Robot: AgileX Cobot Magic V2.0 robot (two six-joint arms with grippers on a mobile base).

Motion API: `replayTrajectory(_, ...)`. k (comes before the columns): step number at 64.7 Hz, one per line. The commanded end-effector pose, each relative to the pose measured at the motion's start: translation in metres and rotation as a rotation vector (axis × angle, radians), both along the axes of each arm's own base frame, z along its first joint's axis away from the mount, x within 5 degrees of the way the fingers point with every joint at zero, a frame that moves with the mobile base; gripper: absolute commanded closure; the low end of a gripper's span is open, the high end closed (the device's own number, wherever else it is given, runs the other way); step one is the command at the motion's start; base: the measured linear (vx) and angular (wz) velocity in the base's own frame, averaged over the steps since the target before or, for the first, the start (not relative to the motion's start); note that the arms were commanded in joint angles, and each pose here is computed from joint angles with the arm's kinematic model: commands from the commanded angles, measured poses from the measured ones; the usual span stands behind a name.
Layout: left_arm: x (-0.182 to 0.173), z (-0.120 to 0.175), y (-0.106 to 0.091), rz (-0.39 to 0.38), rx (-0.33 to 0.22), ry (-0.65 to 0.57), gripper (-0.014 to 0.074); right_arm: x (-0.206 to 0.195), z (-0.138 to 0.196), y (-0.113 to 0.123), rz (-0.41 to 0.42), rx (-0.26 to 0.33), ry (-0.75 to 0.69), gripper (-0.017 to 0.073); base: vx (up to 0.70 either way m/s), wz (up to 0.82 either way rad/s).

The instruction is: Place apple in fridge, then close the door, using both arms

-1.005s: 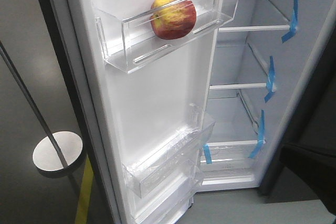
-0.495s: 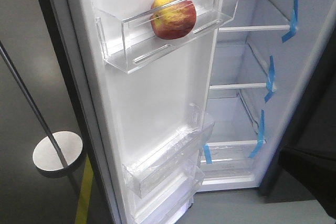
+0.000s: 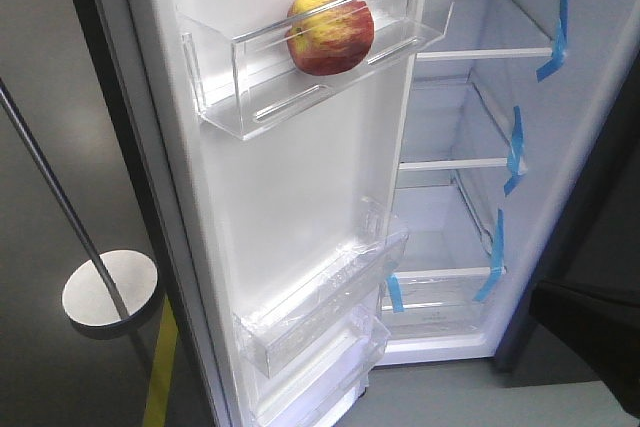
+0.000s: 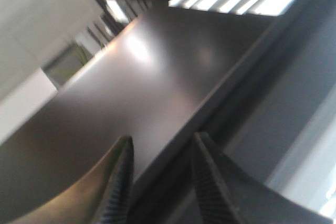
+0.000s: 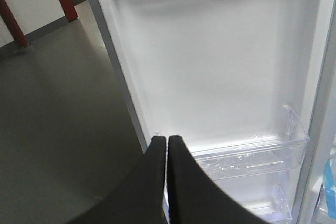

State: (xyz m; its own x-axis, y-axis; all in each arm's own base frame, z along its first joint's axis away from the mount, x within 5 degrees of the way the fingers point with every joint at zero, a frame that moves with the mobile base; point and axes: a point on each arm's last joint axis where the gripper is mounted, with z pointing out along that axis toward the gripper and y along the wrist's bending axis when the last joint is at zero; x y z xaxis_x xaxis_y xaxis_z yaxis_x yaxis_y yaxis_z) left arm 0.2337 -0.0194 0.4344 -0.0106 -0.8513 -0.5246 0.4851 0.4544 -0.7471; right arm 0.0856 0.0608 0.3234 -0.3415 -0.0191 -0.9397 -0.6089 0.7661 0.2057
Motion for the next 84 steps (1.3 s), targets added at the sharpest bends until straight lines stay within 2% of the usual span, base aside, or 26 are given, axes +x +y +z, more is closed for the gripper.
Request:
replayTrajectory(1, 0.013, 0.022, -0.005, -0.065, -0.033, -0.082, 0.0313, 0.001, 0.011, 0.000, -0.019, 0.037, -0.035, 0.0565, 0.00, 0.00)
replayTrajectory(13, 0.055, 0.024, -0.004, -0.064, -0.033, -0.060, 0.0313, 0.001, 0.010, -0.001, -0.017, 0.029, -0.034, 0.0565, 0.00, 0.00)
replayTrajectory(20, 0.078, 0.021, -0.005, -0.068, 0.003, -0.047, 0.0313, 0.001, 0.009, -0.001, -0.010, 0.003, -0.031, 0.0565, 0.00, 0.00)
replayTrajectory(24, 0.089, 0.019, -0.006, -0.088, -0.002, -0.034, 0.0313, 0.000, 0.008, 0.000, -0.002, -0.008, -0.025, 0.0565, 0.00, 0.00)
replayTrajectory(29, 0.101, 0.016, -0.010, -0.150, -0.028, -0.018, 0.0313, 0.000, 0.007, 0.000, 0.003, -0.010, -0.022, 0.0565, 0.00, 0.00)
replayTrajectory(37, 0.111, 0.013, -0.020, -0.298, -0.038, -0.010, 0.0313, 0.000, 0.007, 0.000, 0.002, -0.019, -0.023, 0.0565, 0.00, 0.00)
replayTrajectory(48, 0.112, 0.012, -0.029, -0.420, 0.002, -0.019, 0.0313, 0.000, 0.007, 0.000, 0.003, -0.023, -0.027, 0.0560, 0.00, 0.00)
replayTrajectory(56, 0.106, 0.016, -0.034, -0.497, 0.035, -0.065, 0.0313, 0.000, 0.007, 0.000, 0.009, -0.036, -0.038, 0.0556, 0.00, 0.00)
replayTrajectory(66, 0.096, 0.019, -0.045, -0.614, 0.052, -0.132, 0.0313, 0.000, 0.007, 0.000, 0.010, -0.041, -0.042, 0.0552, 0.00, 0.00)
replayTrajectory(72, 0.091, 0.018, -0.057, -0.678, 0.060, -0.126, 0.0313, 0.000, 0.007, 0.000, 0.009, -0.041, -0.043, 0.0549, 0.00, 0.00)
replayTrajectory(84, 0.083, 0.010, -0.095, -0.767, 0.145, -0.086, 0.0313, 0.000, 0.007, -0.001, 0.008, -0.038, -0.044, 0.0545, 0.00, 0.00)
